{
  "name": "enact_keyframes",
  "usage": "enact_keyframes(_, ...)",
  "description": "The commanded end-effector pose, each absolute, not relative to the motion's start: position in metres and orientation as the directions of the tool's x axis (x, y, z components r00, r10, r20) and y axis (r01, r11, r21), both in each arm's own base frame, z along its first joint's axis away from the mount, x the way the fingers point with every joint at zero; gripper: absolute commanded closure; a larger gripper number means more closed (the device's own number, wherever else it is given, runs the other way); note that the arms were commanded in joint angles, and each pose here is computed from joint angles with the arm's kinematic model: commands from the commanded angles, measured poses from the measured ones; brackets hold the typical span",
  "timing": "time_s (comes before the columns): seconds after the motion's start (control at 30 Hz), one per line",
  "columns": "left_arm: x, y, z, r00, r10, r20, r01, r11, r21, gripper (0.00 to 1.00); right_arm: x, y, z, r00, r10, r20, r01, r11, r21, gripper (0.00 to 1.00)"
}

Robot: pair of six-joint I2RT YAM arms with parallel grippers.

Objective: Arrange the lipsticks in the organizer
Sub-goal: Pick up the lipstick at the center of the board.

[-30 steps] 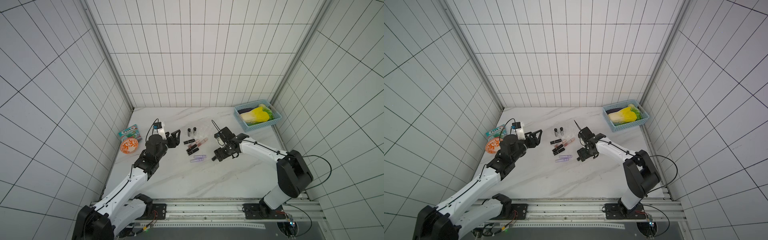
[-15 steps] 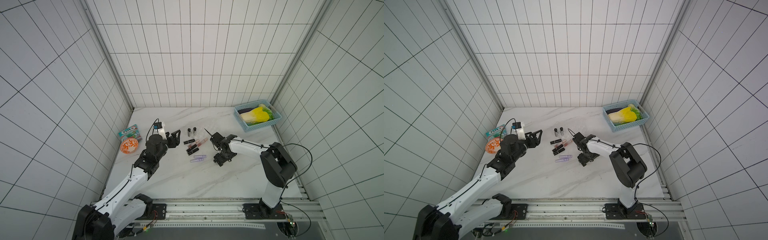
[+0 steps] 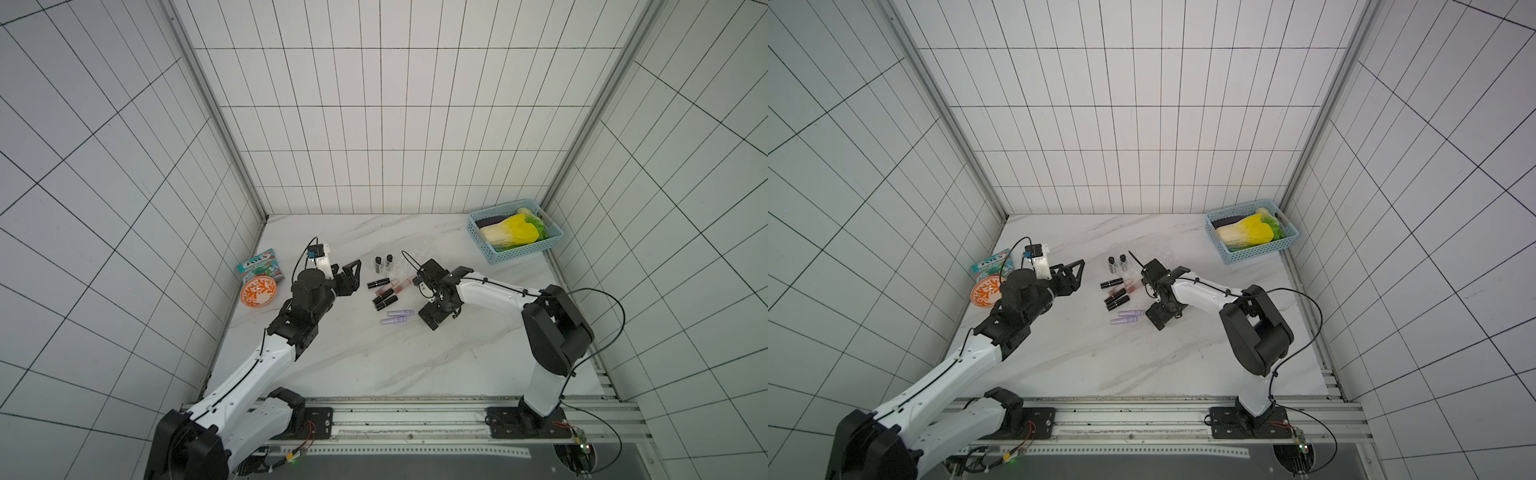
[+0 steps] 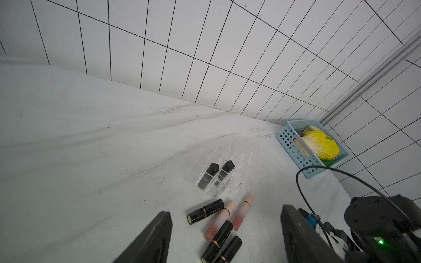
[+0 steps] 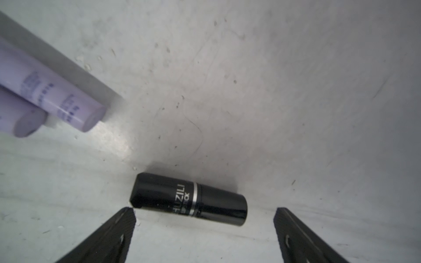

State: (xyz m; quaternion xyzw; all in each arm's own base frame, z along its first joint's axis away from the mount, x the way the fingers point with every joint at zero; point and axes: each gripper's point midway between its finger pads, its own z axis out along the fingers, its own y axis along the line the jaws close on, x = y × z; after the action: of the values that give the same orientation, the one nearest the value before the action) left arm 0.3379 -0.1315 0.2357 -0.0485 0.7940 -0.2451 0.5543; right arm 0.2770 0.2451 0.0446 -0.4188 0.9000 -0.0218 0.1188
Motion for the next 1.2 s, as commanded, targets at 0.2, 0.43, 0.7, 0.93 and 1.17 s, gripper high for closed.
enact_keyframes(0.2, 0.341, -0.132, 0.252, -0.341, -0.345, -0.874, 0.213, 0.877, -0.430, 0.26, 0.275, 0.277, 0.061, -0.575, -0.765, -0.290, -0.807, 0.588, 0.050, 0.01)
enact_keyframes(0.43, 0.341, -0.131, 0.253, -0.339, -0.346, -0.875, 0.213, 0.878, -0.430, 0.26, 0.259, 0.264, 0.057, -0.607, -0.749, -0.266, -0.788, 0.612, 0.074, 0.03)
enact_keyframes(0.7, 0.341, -0.131, 0.254, -0.336, -0.350, -0.875, 0.212, 0.877, -0.432, 0.26, 0.259, 0.255, 0.040, -0.622, -0.753, -0.214, -0.776, 0.630, 0.041, 0.06)
enact_keyframes(0.93, 0.341, -0.131, 0.252, -0.342, -0.347, -0.874, 0.213, 0.877, -0.431, 0.26, 0.272, 0.249, 0.024, -0.645, -0.743, -0.178, -0.758, 0.651, 0.031, 0.12)
enact_keyframes(1.17, 0.341, -0.131, 0.252, -0.341, -0.347, -0.874, 0.211, 0.877, -0.431, 0.26, 0.267, 0.240, 0.012, -0.671, -0.730, -0.128, -0.738, 0.674, 0.026, 0.20)
